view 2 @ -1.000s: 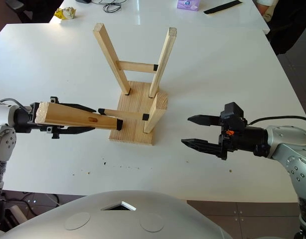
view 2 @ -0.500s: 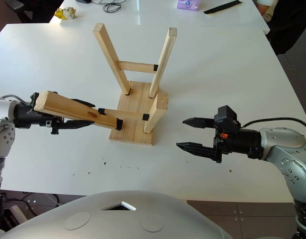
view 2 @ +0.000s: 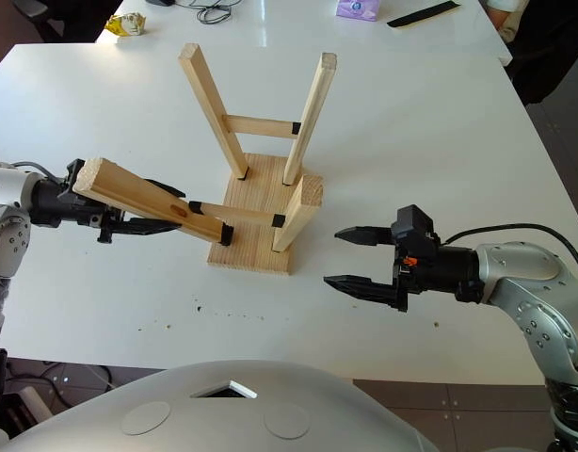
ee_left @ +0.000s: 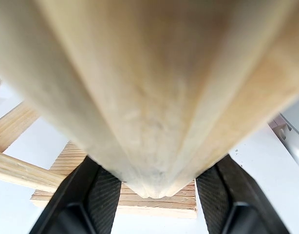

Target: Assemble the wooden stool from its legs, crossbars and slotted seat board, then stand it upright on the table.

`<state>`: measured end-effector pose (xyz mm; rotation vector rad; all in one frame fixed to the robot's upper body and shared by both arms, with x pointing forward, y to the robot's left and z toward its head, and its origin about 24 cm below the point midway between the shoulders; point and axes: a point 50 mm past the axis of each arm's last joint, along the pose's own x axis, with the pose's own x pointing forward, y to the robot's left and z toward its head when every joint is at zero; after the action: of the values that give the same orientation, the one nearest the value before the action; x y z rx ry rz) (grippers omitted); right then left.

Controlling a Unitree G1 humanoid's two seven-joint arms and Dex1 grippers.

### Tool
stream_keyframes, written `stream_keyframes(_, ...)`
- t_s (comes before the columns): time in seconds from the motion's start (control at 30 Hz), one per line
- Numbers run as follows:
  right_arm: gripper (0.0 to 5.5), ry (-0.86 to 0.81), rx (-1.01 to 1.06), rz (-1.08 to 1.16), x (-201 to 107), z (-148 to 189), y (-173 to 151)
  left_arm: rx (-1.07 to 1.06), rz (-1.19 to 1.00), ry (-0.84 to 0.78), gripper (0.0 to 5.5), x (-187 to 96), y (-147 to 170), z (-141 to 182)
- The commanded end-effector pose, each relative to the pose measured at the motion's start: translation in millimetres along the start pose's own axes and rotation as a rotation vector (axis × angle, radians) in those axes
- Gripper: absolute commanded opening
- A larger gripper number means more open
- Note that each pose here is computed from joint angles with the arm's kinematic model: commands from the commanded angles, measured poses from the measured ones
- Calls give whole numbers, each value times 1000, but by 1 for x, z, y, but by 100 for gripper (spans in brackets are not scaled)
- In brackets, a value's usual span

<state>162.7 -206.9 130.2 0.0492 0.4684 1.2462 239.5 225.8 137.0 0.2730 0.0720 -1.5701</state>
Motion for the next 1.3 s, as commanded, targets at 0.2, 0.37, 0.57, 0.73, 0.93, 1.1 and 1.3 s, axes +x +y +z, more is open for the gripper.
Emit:
stream_keyframes(0.2,422,-91,-63,-116,10,17,-19,-139,-51,164,207,-1,-13,-31)
stream_keyframes(0.37,422,-76,-92,49,12,27,-4,-139,-64,172,207,-1,-13,-33)
stream_keyframes(0.57,422,-106,-189,34,2,57,-7,-140,-67,177,207,0,-12,-34)
stream_keyframes(0.73,422,-102,-259,48,-12,77,-3,-140,-63,175,207,1,-13,-35)
stream_keyframes(0.93,422,-172,-296,127,-9,102,8,-141,-58,176,207,2,-14,-36)
stream_keyframes(1.1,422,-163,-311,200,13,104,16,-138,-59,176,207,3,-13,-37)
stream_keyframes(1.3,378,-133,-317,207,25,101,16,-135,-59,175,207,5,-12,-37)
